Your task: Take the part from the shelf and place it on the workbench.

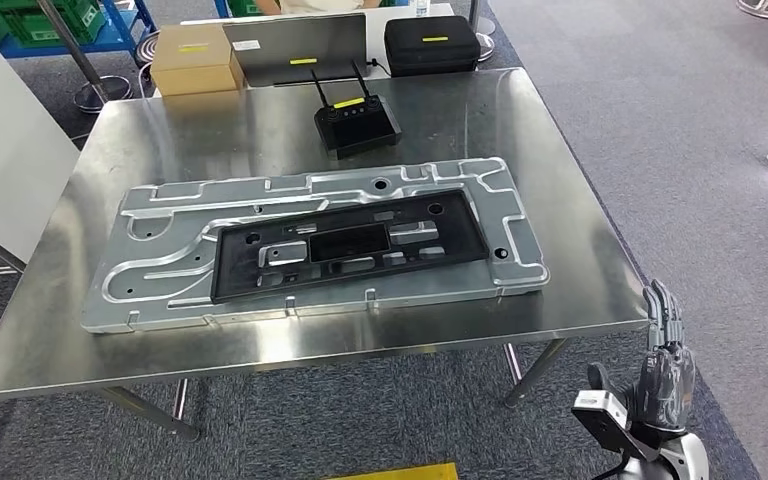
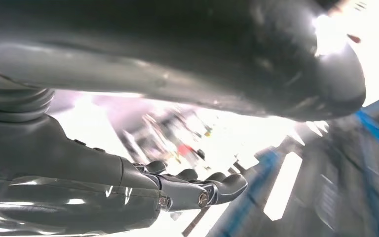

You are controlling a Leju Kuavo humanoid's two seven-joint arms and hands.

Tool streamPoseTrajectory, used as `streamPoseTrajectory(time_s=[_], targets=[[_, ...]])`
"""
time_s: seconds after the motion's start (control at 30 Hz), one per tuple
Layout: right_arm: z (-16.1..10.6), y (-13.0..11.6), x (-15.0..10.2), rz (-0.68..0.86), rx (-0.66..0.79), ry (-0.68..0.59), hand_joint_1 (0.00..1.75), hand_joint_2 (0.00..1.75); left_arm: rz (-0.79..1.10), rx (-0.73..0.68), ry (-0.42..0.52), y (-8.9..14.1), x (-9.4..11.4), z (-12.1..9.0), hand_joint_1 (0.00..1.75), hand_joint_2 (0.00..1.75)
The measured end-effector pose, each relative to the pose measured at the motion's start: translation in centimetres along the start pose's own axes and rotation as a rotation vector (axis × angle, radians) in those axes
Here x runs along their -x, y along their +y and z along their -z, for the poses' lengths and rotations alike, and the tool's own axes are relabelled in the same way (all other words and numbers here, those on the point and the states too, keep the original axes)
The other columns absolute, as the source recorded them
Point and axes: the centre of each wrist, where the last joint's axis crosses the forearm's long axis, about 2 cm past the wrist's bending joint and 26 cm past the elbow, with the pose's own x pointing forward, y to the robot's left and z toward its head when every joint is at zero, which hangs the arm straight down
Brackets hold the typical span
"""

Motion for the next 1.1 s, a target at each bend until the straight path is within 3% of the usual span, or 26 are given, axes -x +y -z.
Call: streamPoseTrajectory(time_s=[0.2,0.43,0.77,1.1], targets=[[-6.4,2.4,3.2,0.013,-0.13,0.282,0.0,0.0,-0.003,0.01,-0.008,-0.1,0.0,0.0,0.0,0.0],[-12.2,4.4,4.7,0.014,-0.272,0.525,0.0,0.0,0.005,0.015,-0.008,-0.3,0.1,0.0,0.0,0.0],[-16.0,5.8,4.7,-0.007,-0.394,0.702,0.0,0.0,0.016,0.026,-0.007,-0.6,0.1,-0.1,0.0,0.0],[-19.2,5.8,3.9,-0.007,-0.519,0.84,0.0,0.0,0.017,0.024,-0.001,-0.7,0.4,-0.3,0.0,0.0]])
